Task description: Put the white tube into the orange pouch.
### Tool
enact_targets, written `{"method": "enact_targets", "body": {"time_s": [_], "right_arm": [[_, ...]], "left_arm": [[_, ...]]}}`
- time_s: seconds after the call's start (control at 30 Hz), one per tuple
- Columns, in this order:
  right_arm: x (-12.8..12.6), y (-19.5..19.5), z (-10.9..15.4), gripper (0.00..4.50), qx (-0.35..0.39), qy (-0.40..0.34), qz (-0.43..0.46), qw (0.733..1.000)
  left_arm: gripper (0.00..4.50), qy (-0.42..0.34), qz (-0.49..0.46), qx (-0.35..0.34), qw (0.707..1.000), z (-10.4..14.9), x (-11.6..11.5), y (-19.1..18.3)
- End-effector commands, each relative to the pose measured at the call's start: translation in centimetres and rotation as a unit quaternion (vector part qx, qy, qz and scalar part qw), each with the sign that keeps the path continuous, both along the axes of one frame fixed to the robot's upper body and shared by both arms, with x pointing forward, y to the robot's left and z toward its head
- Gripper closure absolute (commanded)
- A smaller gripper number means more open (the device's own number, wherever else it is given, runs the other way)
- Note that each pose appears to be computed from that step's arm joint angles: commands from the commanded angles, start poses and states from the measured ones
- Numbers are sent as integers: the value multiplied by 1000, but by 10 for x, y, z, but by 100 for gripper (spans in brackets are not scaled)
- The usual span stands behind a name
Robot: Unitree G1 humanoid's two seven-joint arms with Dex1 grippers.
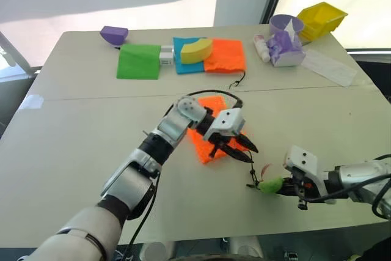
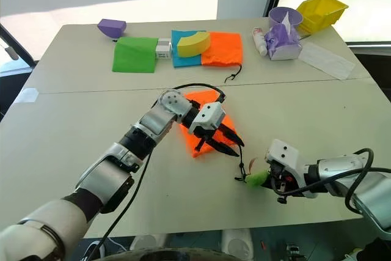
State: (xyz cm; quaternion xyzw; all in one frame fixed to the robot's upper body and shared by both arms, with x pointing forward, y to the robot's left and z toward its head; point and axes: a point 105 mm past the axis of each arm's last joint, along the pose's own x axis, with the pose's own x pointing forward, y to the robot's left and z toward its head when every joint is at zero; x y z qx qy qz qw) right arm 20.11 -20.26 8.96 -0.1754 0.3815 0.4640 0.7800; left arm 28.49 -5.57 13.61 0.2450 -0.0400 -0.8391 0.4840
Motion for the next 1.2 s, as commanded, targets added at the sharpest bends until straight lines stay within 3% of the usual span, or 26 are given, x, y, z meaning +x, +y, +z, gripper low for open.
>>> {"method": "enact_targets", "body": {"time_s": [0.03, 0.07, 0.2, 0.37, 0.47, 0.67, 0.8, 0.83, 0.9, 1.03, 1.2], "right_arm": [[4, 1, 4, 450, 6, -17, -5, 1000], [5, -1, 4, 450, 0, -21, -9, 1000], [12, -21, 4, 450, -27, -31, -35, 999], [19, -22, 10, 450, -20, -51, -41, 998], [31, -24, 16, 450, -10, -81, -64, 995], [36, -35, 17, 450, -37, -107, -62, 992], [36, -28, 22, 450, -14, -108, -51, 993], [37, -31, 22, 372, -19, -107, -53, 993], [34, -36, 23, 299, -25, -95, -55, 994], [36, -44, 33, 97, -50, -104, -46, 992], [46, -35, 64, 97, -9, -141, -40, 989]], "left_arm": [[110, -54, -24, 5, 998, -3, 1, -3], [60, -51, -25, 5, 998, -2, 1, -7], [60, -104, -63, 27, 992, -11, -5, -19], [60, -84, -36, 17, 996, -11, -2, -29], [60, -25, 7, -32, 999, 6, 6, -30], [60, 72, 70, -96, 990, 23, 15, 5], [60, 69, 149, -107, 981, 18, 21, 44], [55, 78, 170, -118, 975, 20, 20, 52], [55, 82, 207, -130, 966, 22, 19, 65], [55, 84, 253, -115, 957, 12, 12, 81], [55, 75, 269, -97, 955, 4, -3, 97]]}}
